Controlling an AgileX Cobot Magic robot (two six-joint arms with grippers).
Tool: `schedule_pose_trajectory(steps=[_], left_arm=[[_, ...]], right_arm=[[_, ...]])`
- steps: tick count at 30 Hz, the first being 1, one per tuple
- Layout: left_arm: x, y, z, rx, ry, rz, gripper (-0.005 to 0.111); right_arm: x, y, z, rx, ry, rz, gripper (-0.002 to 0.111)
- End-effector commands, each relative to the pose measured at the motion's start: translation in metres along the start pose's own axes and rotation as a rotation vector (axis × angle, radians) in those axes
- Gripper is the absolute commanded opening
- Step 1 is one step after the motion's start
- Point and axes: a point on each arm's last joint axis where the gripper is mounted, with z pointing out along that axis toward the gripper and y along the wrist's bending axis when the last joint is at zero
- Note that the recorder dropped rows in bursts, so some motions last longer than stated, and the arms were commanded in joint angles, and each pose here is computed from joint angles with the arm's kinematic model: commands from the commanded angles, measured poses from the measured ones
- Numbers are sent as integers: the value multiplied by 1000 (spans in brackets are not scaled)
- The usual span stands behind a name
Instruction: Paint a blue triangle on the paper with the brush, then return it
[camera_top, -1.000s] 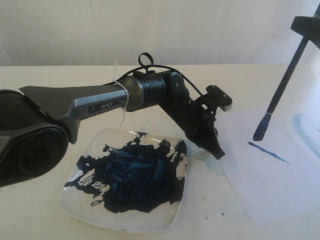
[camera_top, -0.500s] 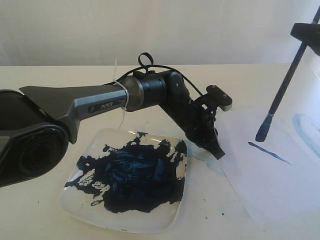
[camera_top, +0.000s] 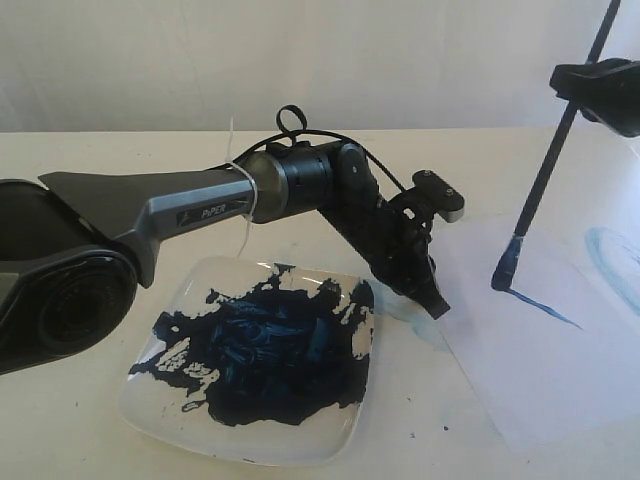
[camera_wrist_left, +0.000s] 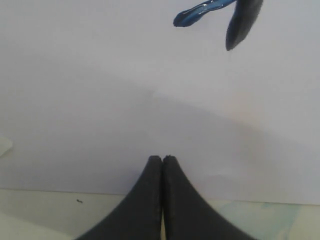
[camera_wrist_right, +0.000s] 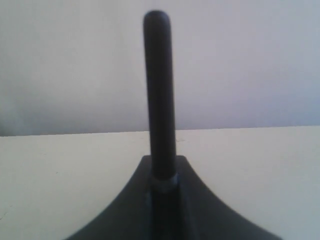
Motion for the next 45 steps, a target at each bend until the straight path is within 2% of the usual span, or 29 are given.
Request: schedule_pose_trajectory(steps=[1, 3, 6, 9, 16, 22, 31, 45], left_arm=[[5, -3, 1, 35, 41, -1, 0], [5, -3, 1, 34, 40, -1, 0], [5, -3, 1, 35, 41, -1, 0], [5, -3, 1, 35, 41, -1, 0], [5, -3, 1, 38, 44, -1, 0], [5, -3, 1, 40, 45, -1, 0], [5, -4, 1, 43, 49, -1, 0], [5, -4, 1, 43, 49, -1, 0]], right_arm=[[-12, 9, -12, 145, -68, -4, 0], [-13, 22, -21, 92, -84, -71, 0], [-7, 48, -33, -107, -65, -201, 0], [3, 57, -36, -218, 15, -276, 0], [9, 57, -35, -240, 57, -310, 0], [21, 51, -27, -351, 46, -263, 0], [17, 35, -29, -337, 21, -255, 0], [27, 31, -22, -382, 37, -229, 0]])
